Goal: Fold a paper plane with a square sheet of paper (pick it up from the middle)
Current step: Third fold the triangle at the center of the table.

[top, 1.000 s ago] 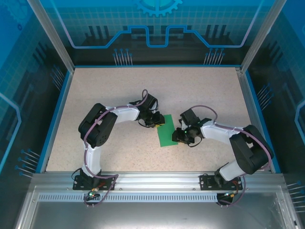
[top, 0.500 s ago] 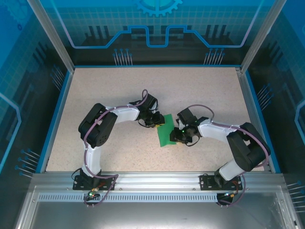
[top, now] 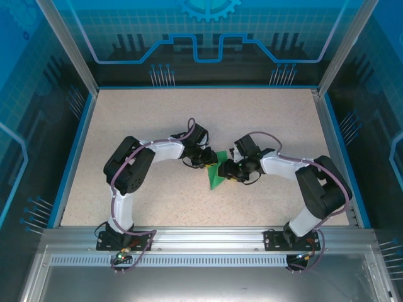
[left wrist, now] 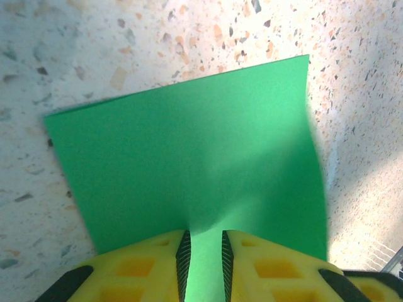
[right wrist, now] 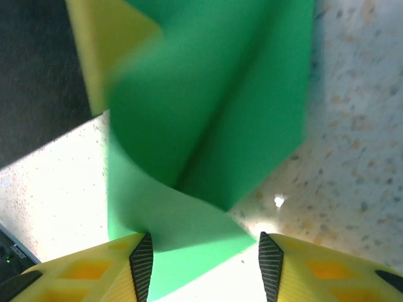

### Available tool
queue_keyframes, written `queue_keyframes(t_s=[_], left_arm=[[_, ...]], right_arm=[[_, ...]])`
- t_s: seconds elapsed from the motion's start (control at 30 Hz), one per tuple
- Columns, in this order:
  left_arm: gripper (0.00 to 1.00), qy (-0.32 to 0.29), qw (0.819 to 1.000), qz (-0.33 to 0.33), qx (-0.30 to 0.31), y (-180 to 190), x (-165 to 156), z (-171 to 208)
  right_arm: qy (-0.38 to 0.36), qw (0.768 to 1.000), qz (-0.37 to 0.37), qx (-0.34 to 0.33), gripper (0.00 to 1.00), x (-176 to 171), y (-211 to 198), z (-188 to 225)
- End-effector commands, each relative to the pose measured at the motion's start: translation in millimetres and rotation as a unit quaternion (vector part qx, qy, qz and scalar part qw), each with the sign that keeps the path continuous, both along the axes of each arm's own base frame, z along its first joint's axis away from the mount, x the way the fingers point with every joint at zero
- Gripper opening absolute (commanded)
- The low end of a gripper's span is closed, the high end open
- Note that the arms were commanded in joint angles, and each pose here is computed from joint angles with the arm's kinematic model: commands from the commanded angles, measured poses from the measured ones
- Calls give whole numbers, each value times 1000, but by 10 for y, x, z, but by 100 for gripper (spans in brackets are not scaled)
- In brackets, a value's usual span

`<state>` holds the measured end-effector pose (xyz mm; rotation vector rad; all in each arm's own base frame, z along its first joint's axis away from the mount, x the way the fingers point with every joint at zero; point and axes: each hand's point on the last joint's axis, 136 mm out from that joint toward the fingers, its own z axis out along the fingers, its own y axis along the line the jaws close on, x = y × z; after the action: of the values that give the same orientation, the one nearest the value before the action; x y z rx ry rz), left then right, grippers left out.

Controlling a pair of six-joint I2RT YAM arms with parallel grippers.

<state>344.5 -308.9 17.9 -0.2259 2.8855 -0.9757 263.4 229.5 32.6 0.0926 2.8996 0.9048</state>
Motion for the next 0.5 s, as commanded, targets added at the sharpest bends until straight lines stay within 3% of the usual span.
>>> queue_keyframes(t_s=[0.0,0.47], left_arm=[[25,23,999,-2,34,131,-103,-198],[25,22,999,-4,39,140,-99,-177]], right_arm=[[-16,999,16,26,53,153,65,79],[-12,997,17,79,60,112,36,283]])
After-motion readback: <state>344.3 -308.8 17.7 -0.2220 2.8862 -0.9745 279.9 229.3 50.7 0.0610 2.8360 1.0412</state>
